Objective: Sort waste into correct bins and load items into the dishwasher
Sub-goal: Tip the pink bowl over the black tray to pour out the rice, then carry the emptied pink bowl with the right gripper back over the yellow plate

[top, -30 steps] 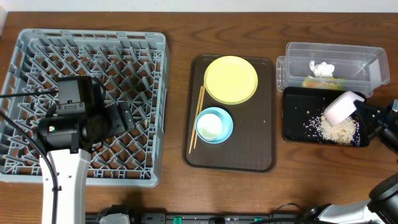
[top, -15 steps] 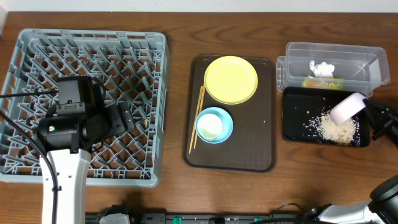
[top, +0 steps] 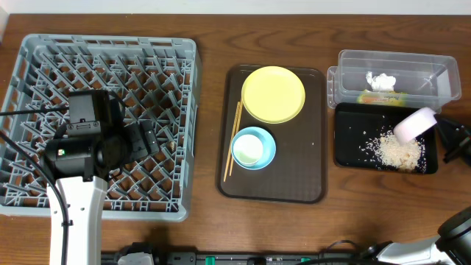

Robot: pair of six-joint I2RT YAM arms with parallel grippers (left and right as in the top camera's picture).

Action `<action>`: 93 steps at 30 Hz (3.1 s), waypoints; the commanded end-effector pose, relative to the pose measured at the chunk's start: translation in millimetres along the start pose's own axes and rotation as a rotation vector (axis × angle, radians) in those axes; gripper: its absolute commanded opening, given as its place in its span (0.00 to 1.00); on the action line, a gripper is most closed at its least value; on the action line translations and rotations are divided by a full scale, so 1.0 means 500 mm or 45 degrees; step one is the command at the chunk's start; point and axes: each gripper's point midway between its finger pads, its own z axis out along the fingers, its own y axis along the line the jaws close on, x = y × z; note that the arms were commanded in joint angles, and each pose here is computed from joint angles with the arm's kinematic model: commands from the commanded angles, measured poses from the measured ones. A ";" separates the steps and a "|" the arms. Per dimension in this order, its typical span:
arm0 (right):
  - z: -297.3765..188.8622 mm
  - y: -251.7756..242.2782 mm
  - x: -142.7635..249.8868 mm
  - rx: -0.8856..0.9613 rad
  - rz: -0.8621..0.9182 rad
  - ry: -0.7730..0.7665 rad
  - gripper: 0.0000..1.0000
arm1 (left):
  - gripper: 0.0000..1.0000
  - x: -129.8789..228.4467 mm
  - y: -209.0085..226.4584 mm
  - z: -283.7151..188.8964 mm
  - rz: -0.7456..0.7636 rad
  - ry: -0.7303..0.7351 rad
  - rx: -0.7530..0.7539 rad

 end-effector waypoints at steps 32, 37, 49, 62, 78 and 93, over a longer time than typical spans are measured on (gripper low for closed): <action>0.221 0.032 0.285 -0.172 -0.667 0.739 0.01 | 0.93 -0.013 0.000 -0.011 -0.010 -0.030 -0.001; 0.273 0.051 0.357 -0.196 -0.774 0.879 0.01 | 0.93 -0.013 0.000 -0.011 -0.010 -0.030 -0.001; 0.392 0.100 0.535 -0.377 -1.185 0.930 0.01 | 0.93 -0.014 0.000 -0.011 -0.010 -0.030 -0.002; 0.497 0.135 0.516 -0.353 -1.395 0.483 0.01 | 0.93 -0.014 0.000 -0.011 -0.010 -0.030 -0.002; 0.534 0.203 0.565 -0.226 -1.651 0.604 0.01 | 0.93 -0.014 0.000 -0.011 -0.010 -0.030 -0.002; 0.533 -0.035 0.567 0.607 -2.328 0.696 0.01 | 0.93 -0.015 0.000 -0.011 -0.010 -0.034 -0.001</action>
